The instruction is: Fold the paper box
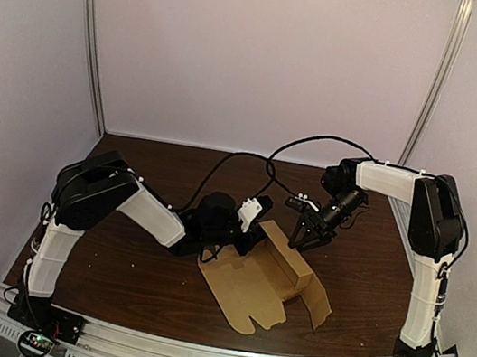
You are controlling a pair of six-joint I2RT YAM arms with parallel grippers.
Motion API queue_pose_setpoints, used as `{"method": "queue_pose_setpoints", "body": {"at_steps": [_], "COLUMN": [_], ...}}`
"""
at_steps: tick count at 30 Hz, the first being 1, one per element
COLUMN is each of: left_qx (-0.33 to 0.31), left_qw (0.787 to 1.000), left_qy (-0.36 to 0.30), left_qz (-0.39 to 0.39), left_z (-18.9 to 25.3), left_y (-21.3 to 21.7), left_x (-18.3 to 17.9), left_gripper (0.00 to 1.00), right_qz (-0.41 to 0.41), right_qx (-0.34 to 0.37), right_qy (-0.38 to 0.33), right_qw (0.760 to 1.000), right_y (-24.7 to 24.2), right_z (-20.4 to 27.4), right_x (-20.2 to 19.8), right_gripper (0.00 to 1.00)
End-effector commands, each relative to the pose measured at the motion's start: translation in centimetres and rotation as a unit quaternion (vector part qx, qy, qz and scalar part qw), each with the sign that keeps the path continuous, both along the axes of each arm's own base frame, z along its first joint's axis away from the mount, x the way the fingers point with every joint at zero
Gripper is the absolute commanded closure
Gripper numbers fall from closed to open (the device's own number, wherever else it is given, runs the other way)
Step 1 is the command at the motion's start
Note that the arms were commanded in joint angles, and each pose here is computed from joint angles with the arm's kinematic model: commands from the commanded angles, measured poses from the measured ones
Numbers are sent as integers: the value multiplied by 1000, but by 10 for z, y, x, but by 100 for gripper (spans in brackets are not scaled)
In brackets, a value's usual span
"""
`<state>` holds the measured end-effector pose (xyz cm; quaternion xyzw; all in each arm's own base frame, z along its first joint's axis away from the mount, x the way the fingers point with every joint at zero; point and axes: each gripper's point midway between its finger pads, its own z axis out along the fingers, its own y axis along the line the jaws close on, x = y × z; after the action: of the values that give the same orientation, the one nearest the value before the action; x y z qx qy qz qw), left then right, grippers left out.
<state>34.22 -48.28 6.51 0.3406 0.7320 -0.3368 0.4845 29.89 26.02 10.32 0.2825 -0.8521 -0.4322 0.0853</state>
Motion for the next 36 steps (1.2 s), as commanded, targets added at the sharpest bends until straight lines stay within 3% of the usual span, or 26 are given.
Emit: {"method": "queue_pose_setpoints", "body": {"at_steps": [1, 15, 20, 27, 36], "left_qx": [5, 8, -5, 10, 25], "left_qw": [1000, 1000, 998, 992, 988], "left_qy": [-12, -18, 0, 14, 21], "left_qz": [-8, 18, 70, 127, 152], "left_z": [4, 4, 9, 4, 11], "left_y": [0, 11, 15, 25, 40], "left_x": [-2, 1, 15, 25, 25], "left_gripper": [79, 91, 94, 94, 92], "right_qz": [4, 9, 19, 26, 2], "right_qx": [7, 11, 27, 50, -7], "right_qy": [2, 7, 25, 36, -15], "right_qw": [1000, 1000, 999, 998, 1000], "right_y": [3, 6, 22, 34, 23], "right_z": [1, 3, 6, 18, 17], "right_x": [2, -2, -15, -22, -6], "right_gripper": [36, 36, 36, 36, 38]}}
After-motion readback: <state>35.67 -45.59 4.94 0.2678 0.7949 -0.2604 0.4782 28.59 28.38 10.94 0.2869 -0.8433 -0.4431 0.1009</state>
